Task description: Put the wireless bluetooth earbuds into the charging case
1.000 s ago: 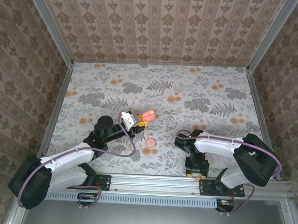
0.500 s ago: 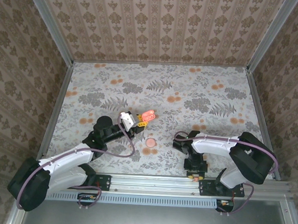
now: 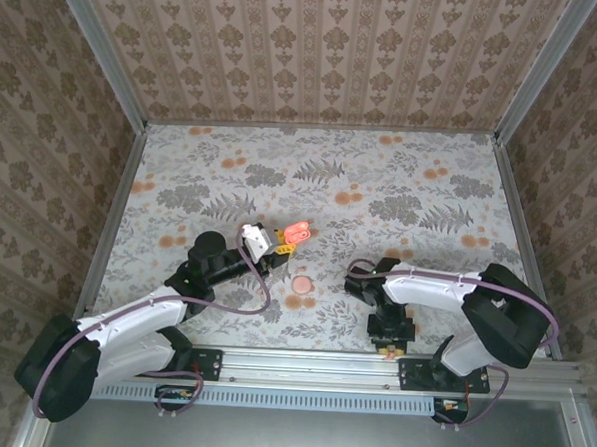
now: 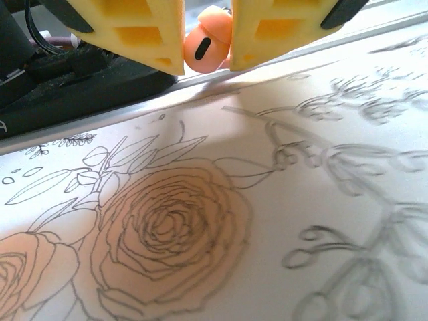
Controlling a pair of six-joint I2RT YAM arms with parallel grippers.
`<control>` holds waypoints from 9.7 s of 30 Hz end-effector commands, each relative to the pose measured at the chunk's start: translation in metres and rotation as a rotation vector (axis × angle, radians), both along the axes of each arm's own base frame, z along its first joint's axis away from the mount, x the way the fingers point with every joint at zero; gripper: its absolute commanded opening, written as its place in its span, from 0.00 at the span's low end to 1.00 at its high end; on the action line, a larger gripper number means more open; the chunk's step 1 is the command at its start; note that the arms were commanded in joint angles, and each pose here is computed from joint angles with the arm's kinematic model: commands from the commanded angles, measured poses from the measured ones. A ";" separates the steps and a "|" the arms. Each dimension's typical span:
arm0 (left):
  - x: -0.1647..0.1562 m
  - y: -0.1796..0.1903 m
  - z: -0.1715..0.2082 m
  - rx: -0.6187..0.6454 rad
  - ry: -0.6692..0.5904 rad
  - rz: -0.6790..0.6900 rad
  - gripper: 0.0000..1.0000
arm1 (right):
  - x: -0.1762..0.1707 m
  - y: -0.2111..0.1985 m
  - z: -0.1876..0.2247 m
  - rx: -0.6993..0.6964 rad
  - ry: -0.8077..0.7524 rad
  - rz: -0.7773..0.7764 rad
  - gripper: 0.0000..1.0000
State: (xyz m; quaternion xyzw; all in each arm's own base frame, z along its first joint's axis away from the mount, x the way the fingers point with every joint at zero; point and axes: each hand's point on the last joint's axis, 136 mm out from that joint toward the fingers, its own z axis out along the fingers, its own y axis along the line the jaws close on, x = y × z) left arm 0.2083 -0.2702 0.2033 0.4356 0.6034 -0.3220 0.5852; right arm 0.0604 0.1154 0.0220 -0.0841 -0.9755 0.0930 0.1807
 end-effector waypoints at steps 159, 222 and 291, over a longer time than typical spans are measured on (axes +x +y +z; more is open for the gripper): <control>-0.024 -0.052 0.026 -0.099 0.125 -0.382 0.19 | 0.183 0.168 0.189 0.982 -1.464 1.482 0.24; 0.014 -0.057 -0.020 -0.035 0.387 -0.221 0.19 | 0.199 0.106 0.199 1.031 -1.465 1.041 0.69; 0.087 0.111 -0.094 0.089 0.872 0.727 0.69 | 0.184 0.187 0.028 0.350 -0.465 0.335 0.49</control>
